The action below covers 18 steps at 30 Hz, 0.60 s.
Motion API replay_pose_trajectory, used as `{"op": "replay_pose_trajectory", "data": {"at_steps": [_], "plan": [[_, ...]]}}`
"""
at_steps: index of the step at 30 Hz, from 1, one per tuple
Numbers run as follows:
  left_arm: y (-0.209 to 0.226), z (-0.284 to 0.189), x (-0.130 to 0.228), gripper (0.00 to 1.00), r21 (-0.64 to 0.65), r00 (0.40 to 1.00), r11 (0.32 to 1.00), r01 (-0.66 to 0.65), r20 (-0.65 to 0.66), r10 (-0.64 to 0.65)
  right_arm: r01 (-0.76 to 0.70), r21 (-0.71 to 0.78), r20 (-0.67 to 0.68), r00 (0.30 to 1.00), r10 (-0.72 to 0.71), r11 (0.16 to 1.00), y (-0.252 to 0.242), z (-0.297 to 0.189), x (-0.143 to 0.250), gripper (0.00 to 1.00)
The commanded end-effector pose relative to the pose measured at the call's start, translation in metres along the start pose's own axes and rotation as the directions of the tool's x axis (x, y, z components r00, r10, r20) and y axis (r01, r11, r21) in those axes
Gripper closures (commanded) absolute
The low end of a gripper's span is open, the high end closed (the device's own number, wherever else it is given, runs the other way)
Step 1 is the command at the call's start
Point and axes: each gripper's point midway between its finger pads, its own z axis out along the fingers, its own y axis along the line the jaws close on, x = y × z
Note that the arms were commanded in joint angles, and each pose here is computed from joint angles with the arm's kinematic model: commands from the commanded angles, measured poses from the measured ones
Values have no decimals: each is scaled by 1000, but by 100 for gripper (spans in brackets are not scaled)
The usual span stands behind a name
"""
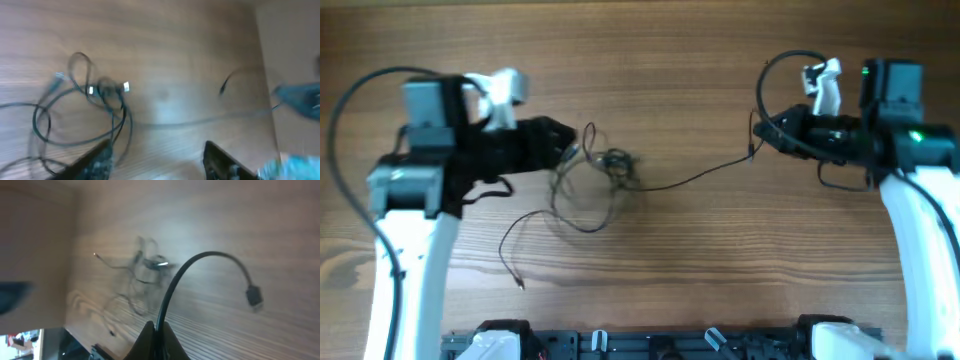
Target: Untangle cables
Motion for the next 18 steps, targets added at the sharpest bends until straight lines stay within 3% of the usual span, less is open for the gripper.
{"op": "replay_pose_trajectory", "data": {"at_steps": [1, 8, 15, 18], "plan": [[1, 39, 21, 29, -50, 988, 996, -71, -142, 63, 55, -87, 110, 993, -45, 995, 48, -39, -2, 96], [4, 106, 38, 41, -20, 950, 994, -112, -297, 101, 108, -88, 214, 973, -87, 990, 73, -71, 6, 96], [-20, 161, 68, 41, 162, 877, 963, -216, -402, 264, 73, -75, 184, 981, -59, 994, 67, -67, 10, 96], [-30, 178, 87, 40, 259, 806, 904, -339, -417, 421, 57, -71, 165, 985, -44, 996, 63, -64, 12, 96]]}}
